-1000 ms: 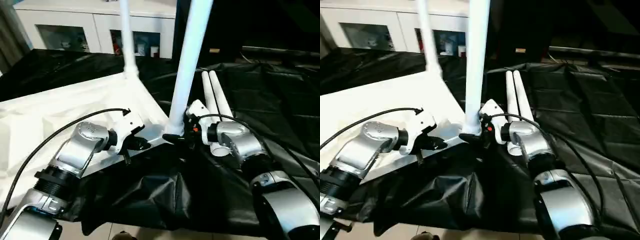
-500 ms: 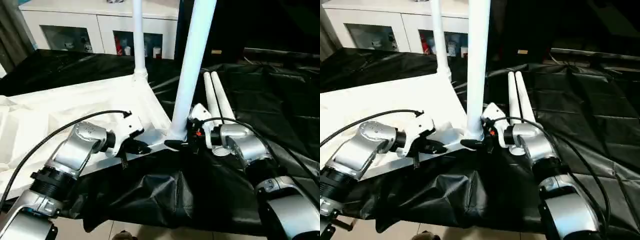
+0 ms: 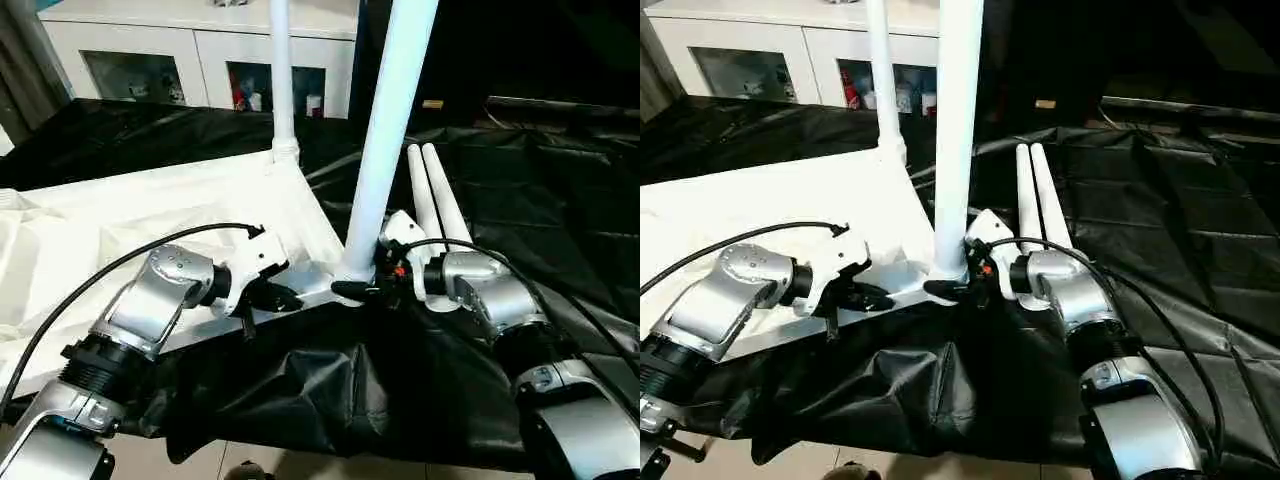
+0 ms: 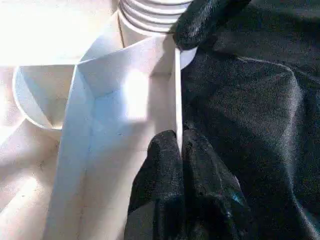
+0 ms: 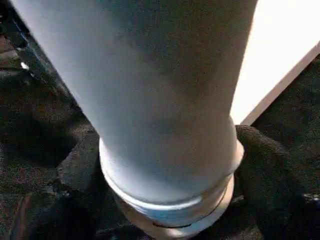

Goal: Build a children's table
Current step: Pick table leg

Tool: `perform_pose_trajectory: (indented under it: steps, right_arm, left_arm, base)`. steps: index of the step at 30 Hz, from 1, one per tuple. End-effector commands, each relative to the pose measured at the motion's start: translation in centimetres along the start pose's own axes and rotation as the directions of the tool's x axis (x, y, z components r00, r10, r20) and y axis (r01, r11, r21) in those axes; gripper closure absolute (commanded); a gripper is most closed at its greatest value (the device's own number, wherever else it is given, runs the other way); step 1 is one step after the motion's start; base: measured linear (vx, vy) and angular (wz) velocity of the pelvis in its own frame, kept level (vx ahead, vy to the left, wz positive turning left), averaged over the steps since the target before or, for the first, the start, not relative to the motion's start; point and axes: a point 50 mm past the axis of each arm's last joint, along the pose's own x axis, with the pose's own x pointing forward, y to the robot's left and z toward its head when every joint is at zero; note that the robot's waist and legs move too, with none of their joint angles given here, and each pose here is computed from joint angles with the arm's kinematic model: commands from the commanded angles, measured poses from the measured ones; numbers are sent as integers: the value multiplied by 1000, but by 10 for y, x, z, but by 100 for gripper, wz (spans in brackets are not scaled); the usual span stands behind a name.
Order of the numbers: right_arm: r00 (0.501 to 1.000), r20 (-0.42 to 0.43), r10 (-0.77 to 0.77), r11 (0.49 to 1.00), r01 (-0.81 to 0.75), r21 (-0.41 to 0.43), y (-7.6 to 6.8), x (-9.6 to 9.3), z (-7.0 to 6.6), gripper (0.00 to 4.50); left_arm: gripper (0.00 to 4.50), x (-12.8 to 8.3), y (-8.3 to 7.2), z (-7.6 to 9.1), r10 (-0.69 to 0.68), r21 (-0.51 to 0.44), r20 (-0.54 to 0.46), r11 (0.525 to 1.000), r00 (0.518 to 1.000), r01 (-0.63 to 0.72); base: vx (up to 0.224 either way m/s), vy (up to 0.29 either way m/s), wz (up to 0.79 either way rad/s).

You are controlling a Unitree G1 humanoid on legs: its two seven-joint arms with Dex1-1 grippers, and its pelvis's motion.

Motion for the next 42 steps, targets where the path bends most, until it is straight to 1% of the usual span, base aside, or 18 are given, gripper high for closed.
perform_pose_trajectory:
  steps: [1,5,6,14,17,20,21,24,25,26,28,30,31,32,36,37,39,42]
  right_arm:
    - [1000,-19,24,1000,-24,16,4,3,-5,116]
    - [1000,-14,26,999,-26,28,5,4,-6,141]
    - [1000,-13,26,999,-26,30,6,4,-6,159]
    - [1000,-5,-2,997,2,82,9,9,-14,172]
    - [997,-19,-71,990,73,121,12,17,-24,173]
    - [993,-60,-104,982,113,153,22,30,-40,173]
    - [992,-66,-104,982,113,154,24,32,-42,173]
    - [976,-119,-182,962,202,184,36,53,-55,173]
    - [953,-146,-265,931,292,218,40,65,-60,173]
    - [952,-147,-267,930,295,220,40,65,-60,173]
    - [936,-153,-317,904,347,249,42,73,-59,173]
    - [930,-144,-337,894,364,261,41,76,-56,174]
    - [928,-114,-356,887,373,271,41,80,-49,174]
    - [930,-98,-355,890,368,270,40,81,-45,174]
    - [927,-47,-372,891,370,262,34,78,-37,174]
    - [919,-20,-394,886,385,258,28,73,-34,174]
    - [911,6,-413,881,398,257,23,69,-30,174]
    - [900,43,-435,874,410,262,18,63,-26,174]
  left_arm:
    - [450,0,-2,20,-36,94,68,995,997,29]
    - [450,0,-3,18,-34,91,61,995,998,29]
    - [450,1,-3,18,-34,90,61,996,998,29]
    - [450,2,-1,15,-4,67,53,998,999,0]
    - [450,6,5,13,78,40,43,996,996,-80]
    - [450,13,10,13,163,7,36,986,986,-164]
    - [450,14,10,13,172,3,34,985,985,-172]
    - [450,26,15,15,289,-63,12,956,957,-288]
    - [450,37,15,20,336,-113,12,936,942,-333]
    - [450,37,14,21,337,-115,13,936,941,-334]
    - [450,46,12,27,347,-140,27,930,937,-340]
    - [450,50,11,31,345,-134,39,932,938,-337]
    - [450,53,10,37,337,-112,63,938,939,-329]
    - [450,52,10,37,331,-101,72,941,941,-324]
    - [450,49,5,35,286,-59,99,958,953,-282]
    - [450,45,3,31,261,-15,99,965,960,-261]
    - [450,41,2,27,242,42,105,968,965,-247]
    - [450,38,2,23,256,38,102,965,961,-261]
  base:
    - [0,0,0]
    - [0,0,0]
    - [0,0,0]
    - [0,0,0]
    - [0,0,0]
    - [0,0,0]
    - [0,0,0]
    - [0,0,0]
    - [0,0,0]
    - [0,0,0]
    - [-57,14,-4]
    - [-28,11,-3]
    - [0,0,0]
    - [0,0,0]
    - [0,0,0]
    - [0,0,0]
    - [0,0,0]
    - [0,0,0]
